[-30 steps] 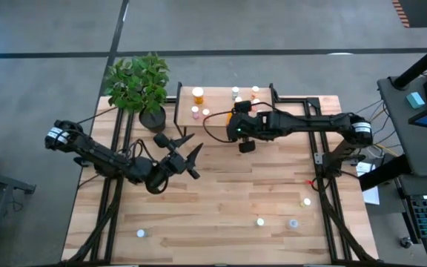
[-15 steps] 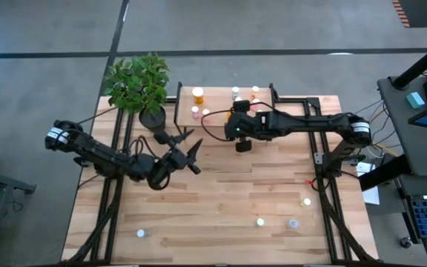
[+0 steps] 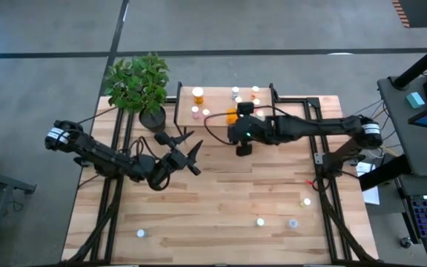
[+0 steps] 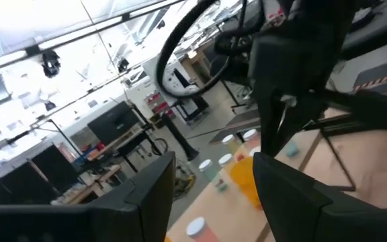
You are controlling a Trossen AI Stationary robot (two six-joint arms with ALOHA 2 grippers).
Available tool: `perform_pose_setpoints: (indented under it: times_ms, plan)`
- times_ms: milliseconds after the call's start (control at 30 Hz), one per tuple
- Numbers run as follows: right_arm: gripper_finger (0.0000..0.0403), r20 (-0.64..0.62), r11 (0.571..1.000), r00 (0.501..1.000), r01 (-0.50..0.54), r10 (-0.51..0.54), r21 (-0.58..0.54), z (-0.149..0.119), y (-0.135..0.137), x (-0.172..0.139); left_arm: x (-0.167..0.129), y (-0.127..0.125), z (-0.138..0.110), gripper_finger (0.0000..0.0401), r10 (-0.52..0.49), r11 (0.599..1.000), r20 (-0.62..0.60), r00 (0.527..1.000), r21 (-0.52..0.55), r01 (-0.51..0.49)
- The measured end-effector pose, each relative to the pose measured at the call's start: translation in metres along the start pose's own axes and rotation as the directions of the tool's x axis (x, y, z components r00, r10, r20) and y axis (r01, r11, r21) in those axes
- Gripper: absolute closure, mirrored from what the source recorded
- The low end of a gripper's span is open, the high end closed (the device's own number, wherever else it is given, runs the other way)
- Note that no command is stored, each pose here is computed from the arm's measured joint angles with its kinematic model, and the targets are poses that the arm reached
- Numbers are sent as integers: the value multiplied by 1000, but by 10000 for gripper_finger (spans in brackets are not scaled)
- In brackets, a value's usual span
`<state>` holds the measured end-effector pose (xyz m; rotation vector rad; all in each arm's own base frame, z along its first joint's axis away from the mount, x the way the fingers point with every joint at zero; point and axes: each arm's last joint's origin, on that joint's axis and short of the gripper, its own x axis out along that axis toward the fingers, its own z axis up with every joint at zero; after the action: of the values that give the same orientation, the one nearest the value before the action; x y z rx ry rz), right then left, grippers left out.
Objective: Pick and place medicine bottles onto shelf by color
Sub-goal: Put the blue pill bottle on the shelf
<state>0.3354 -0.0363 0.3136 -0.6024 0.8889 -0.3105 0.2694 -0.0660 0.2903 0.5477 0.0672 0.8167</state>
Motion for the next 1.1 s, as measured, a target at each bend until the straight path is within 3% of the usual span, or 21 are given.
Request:
perform_pose_setpoints:
  times_ms: [133, 267, 367, 433, 467, 533, 600, 633, 700, 733, 767, 800, 867, 933, 1000, 1033, 1100]
  plan:
    - [394, 121, 995, 989, -92, 88, 27, -4, 21, -20, -3, -2, 1, 218, -14, 997, 8, 1000, -70, 14]
    - [394, 301, 984, 940, -177, 160, 31, -20, 50, -31, -7, -5, 3, 218, -72, 975, 55, 996, -206, 81]
    - [394, 414, 987, 900, -159, 134, 29, -35, 67, -35, -11, -13, 3, 218, -214, 939, 137, 967, -245, 242]
    - [394, 499, 991, 861, -129, 97, 30, -41, 73, -39, -12, -20, 4, 218, -355, 869, 225, 907, -279, 409]
    - [394, 543, 994, 837, -107, 71, 35, -44, 74, -42, -13, -22, 5, 218, -431, 809, 275, 859, -303, 503]
    - [394, 615, 999, 788, -37, 12, 28, -48, 72, -47, -16, -28, 6, 218, -574, 653, 357, 736, -342, 675]
    - [394, 646, 1000, 763, 14, -26, 24, -51, 66, -56, -21, -34, 4, 218, -703, 438, 401, 587, -405, 802]
    - [394, 654, 999, 756, 21, -35, 30, -53, 63, -60, -24, -37, 2, 218, -759, 302, 407, 509, -471, 829]
    - [394, 676, 997, 735, 15, -59, 71, -54, 57, -69, -30, -38, 0, 218, -841, 41, 394, 372, -638, 769]
    - [394, 679, 997, 732, 9, -62, 81, -56, 56, -72, -32, -39, 0, 218, -880, -63, 361, 308, -731, 679]
    - [394, 682, 996, 728, 6, -66, 90, -58, 55, -74, -33, -37, 1, 219, -913, -143, 320, 254, -832, 535]
    - [394, 684, 996, 726, 6, -68, 93, -60, 54, -75, -37, -36, 1, 220, -947, -166, 251, 199, -917, 363]
    - [394, 686, 996, 724, 13, -69, 87, -65, 55, -77, -53, -38, -1, 227, -993, -78, 78, 93, -997, 4]
    - [394, 688, 996, 722, 12, -72, 92, -67, 55, -78, -82, -41, 0, 237, -996, 78, -62, -69, -965, -252]
    - [394, 690, 995, 720, 7, -74, 99, -67, 54, -79, -111, -43, 8, 247, -964, 207, -117, -239, -893, -399]
    - [394, 689, 995, 721, 7, -74, 99, -67, 54, -79, -124, -42, 13, 253, -946, 264, -140, -292, -856, -444]
    - [394, 689, 995, 721, 12, -74, 94, -66, 54, -78, -148, -36, 18, 261, -915, 381, -234, -329, -773, -507]
